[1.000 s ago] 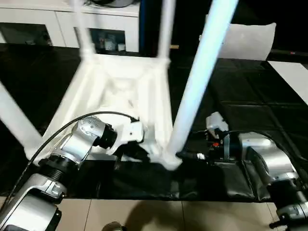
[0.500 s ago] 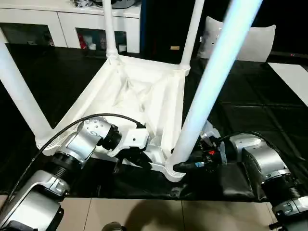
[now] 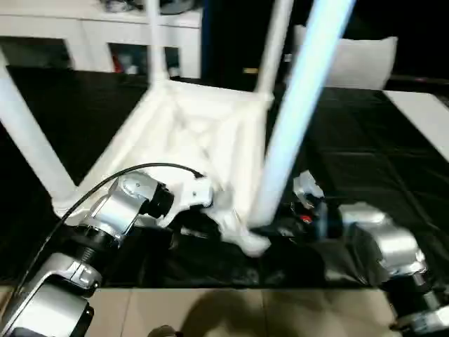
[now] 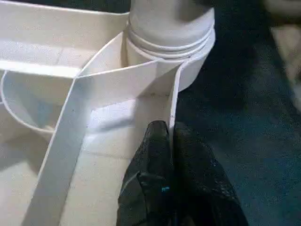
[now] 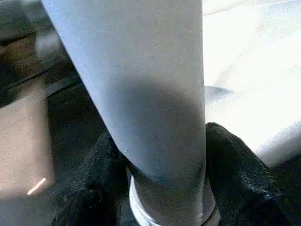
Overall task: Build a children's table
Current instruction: Rotate leg to tighten
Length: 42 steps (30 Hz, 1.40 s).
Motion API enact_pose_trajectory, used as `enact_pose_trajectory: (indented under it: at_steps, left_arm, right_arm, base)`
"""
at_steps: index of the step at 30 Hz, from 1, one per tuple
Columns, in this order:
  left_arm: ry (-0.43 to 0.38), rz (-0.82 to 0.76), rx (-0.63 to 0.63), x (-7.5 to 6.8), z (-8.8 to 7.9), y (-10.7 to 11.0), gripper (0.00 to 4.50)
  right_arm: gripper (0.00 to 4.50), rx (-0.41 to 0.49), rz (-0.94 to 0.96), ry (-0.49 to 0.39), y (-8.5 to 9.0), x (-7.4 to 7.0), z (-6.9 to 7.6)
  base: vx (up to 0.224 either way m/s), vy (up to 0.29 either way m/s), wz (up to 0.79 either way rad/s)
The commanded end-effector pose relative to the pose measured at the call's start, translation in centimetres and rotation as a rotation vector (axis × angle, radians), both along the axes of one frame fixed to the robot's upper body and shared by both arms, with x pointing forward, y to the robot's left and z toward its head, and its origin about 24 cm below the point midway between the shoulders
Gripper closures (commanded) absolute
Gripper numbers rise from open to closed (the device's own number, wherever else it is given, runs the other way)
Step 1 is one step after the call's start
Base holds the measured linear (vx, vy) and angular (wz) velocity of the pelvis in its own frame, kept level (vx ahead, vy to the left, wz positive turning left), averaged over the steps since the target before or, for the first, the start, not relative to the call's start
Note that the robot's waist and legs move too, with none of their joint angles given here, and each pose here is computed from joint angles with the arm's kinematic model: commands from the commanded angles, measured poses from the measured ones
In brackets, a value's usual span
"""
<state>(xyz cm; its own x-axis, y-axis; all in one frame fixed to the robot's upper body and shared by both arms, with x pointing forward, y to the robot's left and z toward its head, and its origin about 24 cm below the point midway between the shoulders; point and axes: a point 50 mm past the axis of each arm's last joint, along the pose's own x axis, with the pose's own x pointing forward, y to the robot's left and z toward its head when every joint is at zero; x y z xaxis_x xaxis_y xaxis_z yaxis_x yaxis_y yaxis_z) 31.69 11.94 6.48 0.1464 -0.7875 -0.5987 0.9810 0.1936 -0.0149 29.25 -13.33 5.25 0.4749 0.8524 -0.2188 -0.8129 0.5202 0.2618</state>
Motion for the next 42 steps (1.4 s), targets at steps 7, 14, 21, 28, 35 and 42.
enact_pose_trajectory:
  at_steps: [7,14,21,28,35,42]
  left_arm:
    - [-0.049,0.223,-0.152,0.7,1.2,-6.8,4.5]
    - [-0.082,0.258,-0.162,0.6,1.6,-8.7,4.5]
    - [-0.115,0.184,-0.13,0.3,1.3,-7.2,4.5]
    - [-0.089,0.016,-0.078,-0.2,0.7,-4.2,4.5]
    - [-0.059,-0.209,-0.021,-1.0,0.7,-1.8,4.5]
    - [-0.032,-0.43,0.088,-1.6,0.5,0.1,4.5]
  right_arm:
    - [2.41,-0.082,-0.41,0.057,4.0,2.1,-0.7]
    - [1.73,-0.045,-0.479,0.012,5.1,2.2,-0.1]
    - [1.07,-0.005,-0.408,-0.076,3.9,1.6,0.6]
    - [0.49,-0.087,-0.137,-0.164,0.4,0.5,0.9]
    - [0.46,-0.096,0.126,-0.182,-1.8,-0.2,1.7]
    - [0.8,-0.088,0.403,-0.124,-2.3,-0.8,1.8]
  base:
    - [0.0,0.0,0.0]
    - [0.0,0.0,0.0]
    - [0.0,0.0,0.0]
    - [0.0,0.0,0.0]
    - [0.0,0.0,0.0]
    - [0.0,0.0,0.0]
